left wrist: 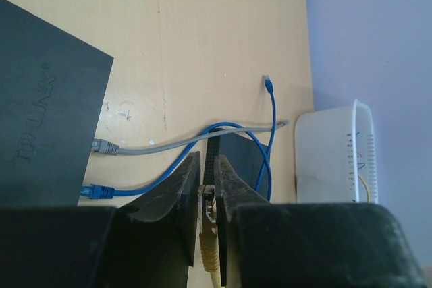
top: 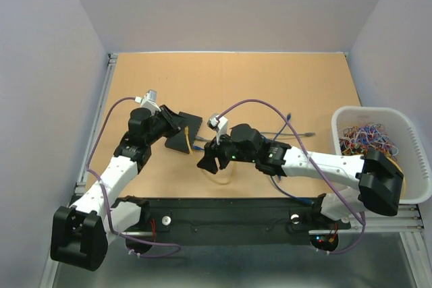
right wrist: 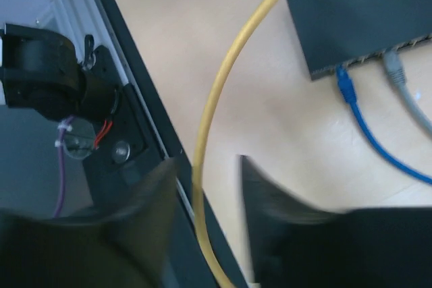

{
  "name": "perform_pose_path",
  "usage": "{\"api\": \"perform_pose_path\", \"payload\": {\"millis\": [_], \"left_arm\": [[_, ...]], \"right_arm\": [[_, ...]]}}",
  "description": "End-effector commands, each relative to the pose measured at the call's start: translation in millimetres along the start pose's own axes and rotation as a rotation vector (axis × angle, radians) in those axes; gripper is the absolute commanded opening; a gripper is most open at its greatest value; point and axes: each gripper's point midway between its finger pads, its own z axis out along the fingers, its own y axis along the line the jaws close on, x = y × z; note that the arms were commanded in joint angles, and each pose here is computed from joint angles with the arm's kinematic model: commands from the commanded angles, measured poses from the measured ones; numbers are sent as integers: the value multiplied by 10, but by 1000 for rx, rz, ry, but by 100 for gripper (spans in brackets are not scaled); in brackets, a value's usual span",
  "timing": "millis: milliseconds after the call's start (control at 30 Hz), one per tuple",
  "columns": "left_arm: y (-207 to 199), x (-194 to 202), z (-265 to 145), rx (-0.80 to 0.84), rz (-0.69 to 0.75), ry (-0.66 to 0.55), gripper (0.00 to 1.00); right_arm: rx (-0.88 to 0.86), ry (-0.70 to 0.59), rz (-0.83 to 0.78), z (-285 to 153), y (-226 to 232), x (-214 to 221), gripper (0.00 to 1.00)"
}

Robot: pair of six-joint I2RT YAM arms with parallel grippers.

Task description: Insert the plug into the switch port

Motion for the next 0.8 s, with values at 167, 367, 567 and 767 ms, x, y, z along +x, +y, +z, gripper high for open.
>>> {"api": "perform_pose_path", "payload": {"millis": [167, 367, 567, 767], "left_arm": [[-207, -108, -175, 73, 99, -77, 0], [-755, -117, -472, 349, 172, -119, 0], [-1194, -112, -847, 585, 237, -174, 0], [-1449, -73, -1125, 726, 269, -190, 0]], "right_arm": [[-63, -196, 91, -102, 235, -521, 83], [-276, -342, 267, -359, 386, -961, 80], [-469, -438, 280, -538, 537, -1181, 68], [-522, -455, 281, -478, 586, -1288, 63]]}}
